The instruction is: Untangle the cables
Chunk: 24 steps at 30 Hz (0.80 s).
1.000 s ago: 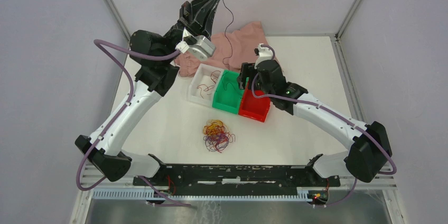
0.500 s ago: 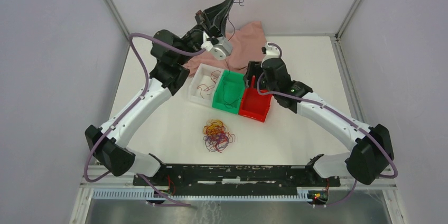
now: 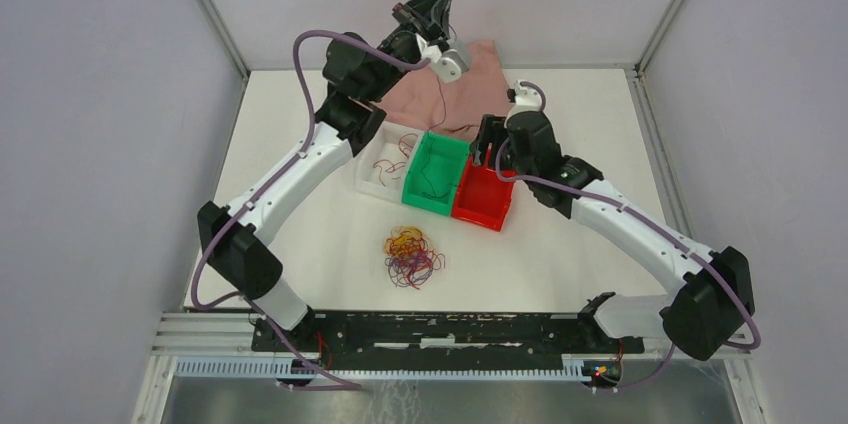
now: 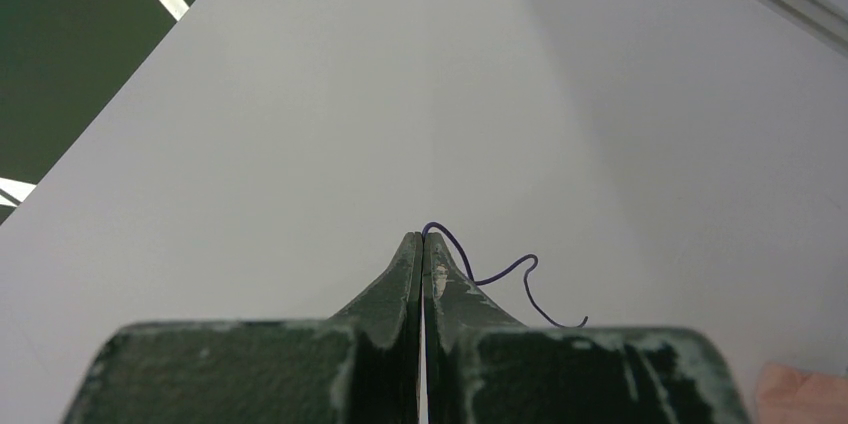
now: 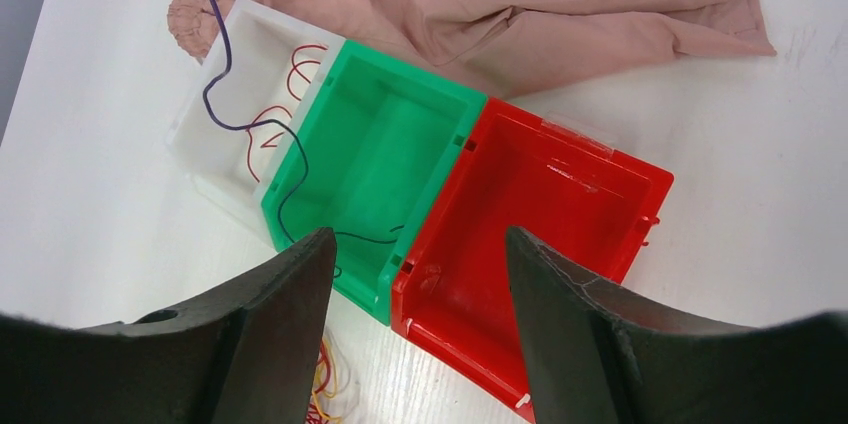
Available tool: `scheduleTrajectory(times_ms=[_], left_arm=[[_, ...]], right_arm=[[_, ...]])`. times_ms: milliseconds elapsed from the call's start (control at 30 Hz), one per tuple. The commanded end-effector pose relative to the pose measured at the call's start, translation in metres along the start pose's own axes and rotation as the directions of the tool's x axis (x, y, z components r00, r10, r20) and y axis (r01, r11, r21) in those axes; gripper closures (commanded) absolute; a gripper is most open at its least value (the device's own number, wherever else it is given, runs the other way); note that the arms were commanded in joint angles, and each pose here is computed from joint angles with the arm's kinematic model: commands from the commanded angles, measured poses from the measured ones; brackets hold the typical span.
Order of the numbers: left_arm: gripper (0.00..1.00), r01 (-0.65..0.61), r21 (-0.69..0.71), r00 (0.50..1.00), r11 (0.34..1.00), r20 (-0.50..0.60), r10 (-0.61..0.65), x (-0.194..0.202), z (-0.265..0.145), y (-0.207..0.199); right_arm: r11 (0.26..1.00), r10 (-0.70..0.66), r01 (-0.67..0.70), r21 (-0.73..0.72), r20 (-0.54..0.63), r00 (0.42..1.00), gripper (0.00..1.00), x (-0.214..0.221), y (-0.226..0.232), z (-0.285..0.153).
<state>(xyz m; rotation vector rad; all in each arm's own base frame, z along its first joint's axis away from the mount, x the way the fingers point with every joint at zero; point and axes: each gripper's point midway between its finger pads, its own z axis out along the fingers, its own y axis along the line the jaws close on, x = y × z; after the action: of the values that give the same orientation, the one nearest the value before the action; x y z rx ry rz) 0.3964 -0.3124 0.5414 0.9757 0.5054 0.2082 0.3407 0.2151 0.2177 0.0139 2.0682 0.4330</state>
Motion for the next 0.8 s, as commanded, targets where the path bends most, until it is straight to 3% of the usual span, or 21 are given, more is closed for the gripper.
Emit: scheduleTrajectory(times_ms=[0, 167, 367, 533, 767], left_arm=[[0.97, -0.059, -0.138, 0.998, 0.989, 0.017, 0.062, -0.021, 0.006, 0.057], [0.97, 0.015, -0.103, 0.995, 0.995, -0.092, -0.025, 0.003, -0.015, 0.027], [0.97, 0.217, 0.056, 0.943, 0.974, -0.269, -0.195, 0.032, -0.093, -0.067], [0.97, 0.425, 0.163, 0.850, 0.891, -0.412, -0.330, 0.034, -0.133, -0.123], [0.97, 0.644, 0.291, 0.736, 0.708, -0.491, -0.467, 0.009, -0.156, -0.166]], right_arm=[[0.999, 0.033, -0.033, -0.012, 0.070, 0.997, 0.31, -0.020, 0.001, -0.010], [0.999, 0.050, -0.050, -0.004, 0.075, 0.996, 0.32, -0.016, -0.005, -0.013], [0.998, 0.059, -0.059, 0.007, 0.066, 0.996, 0.33, -0.006, -0.013, -0.016], [0.997, 0.071, -0.071, 0.009, 0.061, 0.996, 0.34, -0.004, -0.014, -0.014], [0.996, 0.091, -0.092, 0.014, 0.068, 0.994, 0.35, -0.004, -0.016, -0.015]])
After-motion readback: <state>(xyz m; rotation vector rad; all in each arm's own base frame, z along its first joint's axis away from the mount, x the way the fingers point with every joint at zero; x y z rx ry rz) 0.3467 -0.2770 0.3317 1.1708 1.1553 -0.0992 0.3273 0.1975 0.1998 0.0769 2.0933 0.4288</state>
